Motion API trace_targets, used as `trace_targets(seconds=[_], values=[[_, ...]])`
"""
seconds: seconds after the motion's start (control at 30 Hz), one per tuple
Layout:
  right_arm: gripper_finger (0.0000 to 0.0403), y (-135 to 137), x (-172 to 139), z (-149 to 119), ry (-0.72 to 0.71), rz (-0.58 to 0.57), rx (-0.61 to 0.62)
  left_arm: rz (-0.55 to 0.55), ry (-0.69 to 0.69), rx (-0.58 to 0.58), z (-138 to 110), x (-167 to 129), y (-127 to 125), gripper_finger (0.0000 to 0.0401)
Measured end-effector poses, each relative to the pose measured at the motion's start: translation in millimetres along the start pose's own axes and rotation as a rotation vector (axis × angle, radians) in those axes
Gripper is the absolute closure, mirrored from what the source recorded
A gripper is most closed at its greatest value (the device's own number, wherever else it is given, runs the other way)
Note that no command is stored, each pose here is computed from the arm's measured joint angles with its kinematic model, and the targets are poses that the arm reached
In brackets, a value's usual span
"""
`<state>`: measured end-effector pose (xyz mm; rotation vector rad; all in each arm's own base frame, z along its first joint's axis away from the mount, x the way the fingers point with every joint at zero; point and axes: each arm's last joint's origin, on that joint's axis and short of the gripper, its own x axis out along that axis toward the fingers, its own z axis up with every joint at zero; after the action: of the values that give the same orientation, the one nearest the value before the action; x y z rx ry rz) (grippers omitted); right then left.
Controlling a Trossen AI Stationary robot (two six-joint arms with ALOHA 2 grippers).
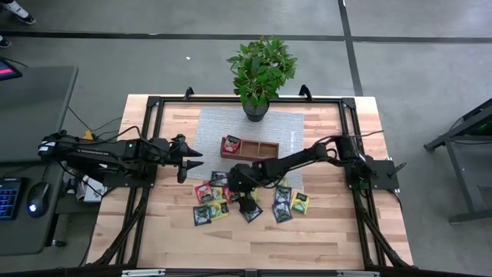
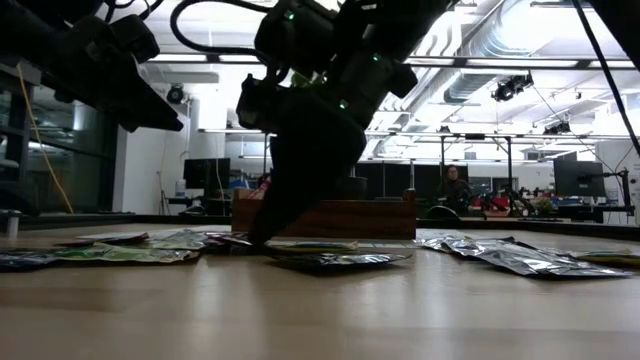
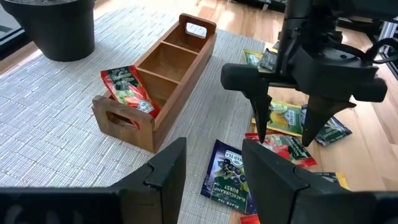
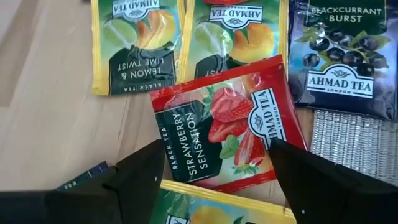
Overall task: Pick & Place Tea
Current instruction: Put the red tea bag into the left section of the wooden organizer
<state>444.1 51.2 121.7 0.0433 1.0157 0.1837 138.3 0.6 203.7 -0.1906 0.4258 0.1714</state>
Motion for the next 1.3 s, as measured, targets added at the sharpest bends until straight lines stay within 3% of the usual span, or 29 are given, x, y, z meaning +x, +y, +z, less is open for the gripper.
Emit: trace_targets(seconds=[0.27, 0.83, 1.3], values=[[0.0189, -2.1, 5.3, -4.5, 0.03, 0.021, 0.015, 0.001, 0.015, 0.002, -1.4, 0.0, 0.3, 0.0247], [0.0394, -2.8, 14.0, -13.8, 0.093, 0.006, 0.023, 0.001, 0.025, -0.003, -2.2, -0.1, 0.4, 0.0247], [0.0402, 5.3, 0.0, -1.4, 0.036, -0.008, 0.006, 0.001, 0.037, -0.002, -3.3, -0.1, 0.6, 0.0247]])
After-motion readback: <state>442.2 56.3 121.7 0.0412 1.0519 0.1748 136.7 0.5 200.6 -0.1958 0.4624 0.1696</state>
